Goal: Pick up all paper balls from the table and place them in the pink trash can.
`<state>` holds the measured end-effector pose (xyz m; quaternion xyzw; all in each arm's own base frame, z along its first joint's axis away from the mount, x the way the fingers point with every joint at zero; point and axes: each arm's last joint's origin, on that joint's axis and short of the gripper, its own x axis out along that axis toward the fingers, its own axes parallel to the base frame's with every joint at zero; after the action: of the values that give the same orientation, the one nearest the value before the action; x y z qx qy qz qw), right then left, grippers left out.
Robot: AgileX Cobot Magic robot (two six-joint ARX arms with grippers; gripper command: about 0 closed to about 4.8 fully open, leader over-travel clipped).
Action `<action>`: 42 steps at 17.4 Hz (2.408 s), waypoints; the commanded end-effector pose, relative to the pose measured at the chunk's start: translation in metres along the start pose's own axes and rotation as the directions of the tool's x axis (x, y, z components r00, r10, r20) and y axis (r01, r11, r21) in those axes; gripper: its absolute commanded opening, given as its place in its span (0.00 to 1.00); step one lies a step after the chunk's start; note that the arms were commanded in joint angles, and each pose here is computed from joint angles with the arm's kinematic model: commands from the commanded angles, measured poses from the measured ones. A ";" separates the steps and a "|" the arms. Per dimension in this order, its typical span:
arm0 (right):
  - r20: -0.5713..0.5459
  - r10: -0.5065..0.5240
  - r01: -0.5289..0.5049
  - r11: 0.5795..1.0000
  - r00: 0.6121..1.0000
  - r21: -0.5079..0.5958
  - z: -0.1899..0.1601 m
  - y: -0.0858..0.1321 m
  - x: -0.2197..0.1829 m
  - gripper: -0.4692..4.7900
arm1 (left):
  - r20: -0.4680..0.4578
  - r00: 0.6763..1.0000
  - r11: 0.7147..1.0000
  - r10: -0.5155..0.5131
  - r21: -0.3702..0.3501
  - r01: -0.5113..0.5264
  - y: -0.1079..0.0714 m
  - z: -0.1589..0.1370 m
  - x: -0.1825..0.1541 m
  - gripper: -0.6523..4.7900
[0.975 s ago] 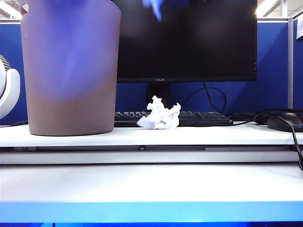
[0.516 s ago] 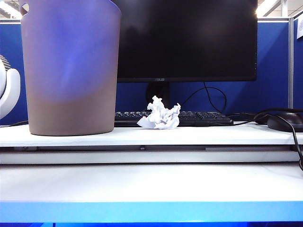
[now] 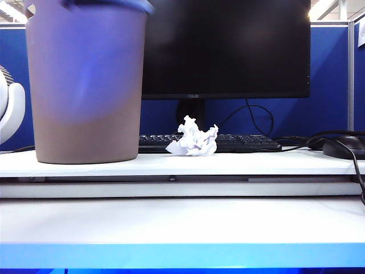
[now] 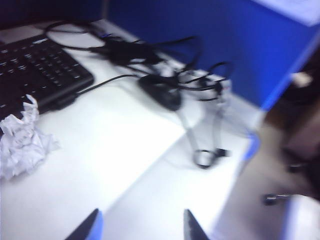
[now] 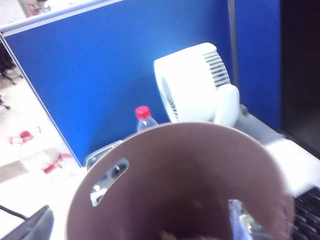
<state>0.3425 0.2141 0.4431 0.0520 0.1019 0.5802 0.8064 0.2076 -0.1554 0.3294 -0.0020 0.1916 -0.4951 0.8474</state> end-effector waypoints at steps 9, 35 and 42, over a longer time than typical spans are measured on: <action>-0.283 -0.556 0.545 0.829 0.782 -0.124 0.017 0.048 -0.158 1.00 | 0.115 0.891 0.893 0.440 0.047 -0.448 0.034 -0.057 0.179 0.87; -0.429 -0.505 0.526 0.847 0.748 -0.081 -0.011 0.042 -0.154 1.00 | 0.225 0.821 0.839 0.525 0.024 -0.543 0.069 -0.083 0.203 0.75; -0.433 -0.504 0.525 0.847 0.747 -0.080 -0.012 0.043 -0.155 1.00 | 0.090 0.789 0.789 0.607 0.045 -0.612 0.086 -0.091 0.229 0.25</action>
<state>0.2551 0.0813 0.4536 -0.0892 0.3132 0.3272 0.8871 0.3477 -0.2888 0.1566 0.0666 0.1199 -0.2092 0.9682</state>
